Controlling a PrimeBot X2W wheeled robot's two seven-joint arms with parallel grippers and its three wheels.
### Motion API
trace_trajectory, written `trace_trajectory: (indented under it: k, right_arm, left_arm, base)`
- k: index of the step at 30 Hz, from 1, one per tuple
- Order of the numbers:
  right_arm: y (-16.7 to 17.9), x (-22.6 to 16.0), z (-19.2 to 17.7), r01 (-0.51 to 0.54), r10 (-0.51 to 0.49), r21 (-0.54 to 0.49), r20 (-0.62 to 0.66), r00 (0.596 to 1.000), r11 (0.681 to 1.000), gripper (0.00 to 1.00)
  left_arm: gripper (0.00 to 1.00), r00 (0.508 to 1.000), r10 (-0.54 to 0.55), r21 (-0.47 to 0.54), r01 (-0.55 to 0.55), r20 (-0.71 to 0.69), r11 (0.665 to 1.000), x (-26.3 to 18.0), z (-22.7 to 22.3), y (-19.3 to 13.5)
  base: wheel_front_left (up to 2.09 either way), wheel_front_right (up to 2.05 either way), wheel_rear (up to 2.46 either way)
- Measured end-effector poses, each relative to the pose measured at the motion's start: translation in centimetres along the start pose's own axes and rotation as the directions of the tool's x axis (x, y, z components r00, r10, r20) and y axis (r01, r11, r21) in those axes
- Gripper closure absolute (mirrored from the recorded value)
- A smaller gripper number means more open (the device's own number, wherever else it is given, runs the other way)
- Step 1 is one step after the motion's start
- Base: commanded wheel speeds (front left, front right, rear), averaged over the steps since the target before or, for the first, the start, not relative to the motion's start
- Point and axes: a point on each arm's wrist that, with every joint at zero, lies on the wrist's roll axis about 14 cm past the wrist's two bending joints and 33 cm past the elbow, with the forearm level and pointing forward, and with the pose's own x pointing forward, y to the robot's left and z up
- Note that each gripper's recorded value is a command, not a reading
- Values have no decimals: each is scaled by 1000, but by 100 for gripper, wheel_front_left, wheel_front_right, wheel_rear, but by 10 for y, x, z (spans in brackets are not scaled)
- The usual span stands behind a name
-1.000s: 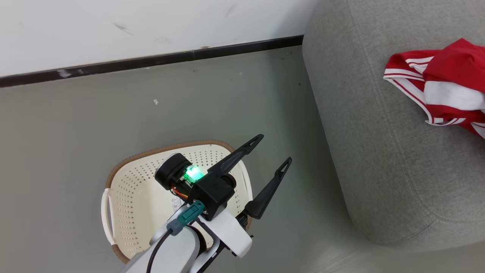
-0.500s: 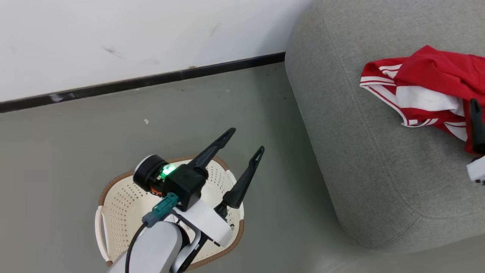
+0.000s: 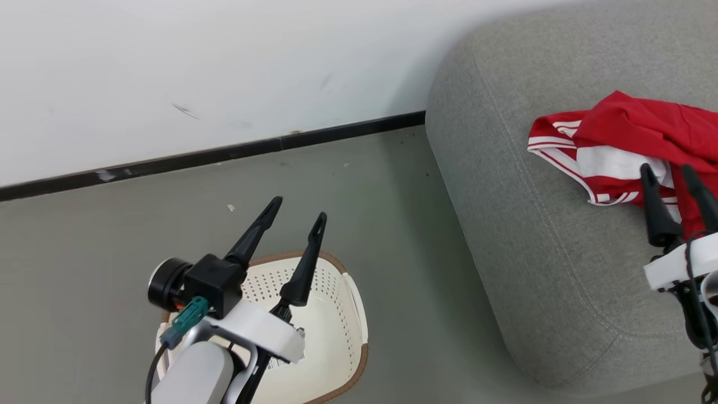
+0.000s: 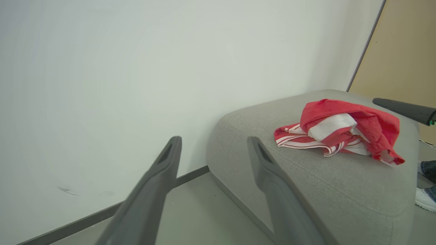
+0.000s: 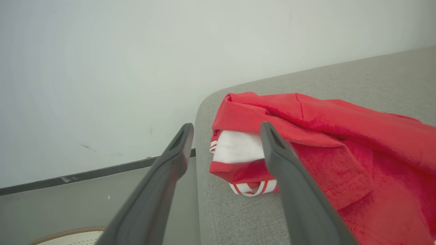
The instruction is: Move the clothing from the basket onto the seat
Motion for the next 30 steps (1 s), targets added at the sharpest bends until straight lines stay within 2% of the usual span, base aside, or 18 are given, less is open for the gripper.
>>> trace_trajectory:
  k: [9, 15, 23, 30]
  right_arm:
    - [44, -3, 2, -108, 108, 19, 19, 994, 994, 0]
    - [78, -8, 1, -183, 182, 45, 28, 983, 982, 0]
    - [108, -12, 6, -246, 242, 69, 57, 969, 967, 0]
    - [123, -18, 12, -276, 271, 67, 81, 959, 959, 0]
  left_arm:
    - [0, 992, 129, 12, -129, 10, 992, -23, 6, 29]
    - [0, 971, 239, 28, -240, 13, 970, -45, 10, 54]
    - [0, 928, 372, 63, -371, 0, 926, -83, 9, 85]
    - [0, 877, 481, 80, -479, -10, 874, -119, 6, 107]
  base:
    - [0, 0, 0]
    - [0, 0, 0]
    - [0, 0, 0]
    - [0, 0, 0]
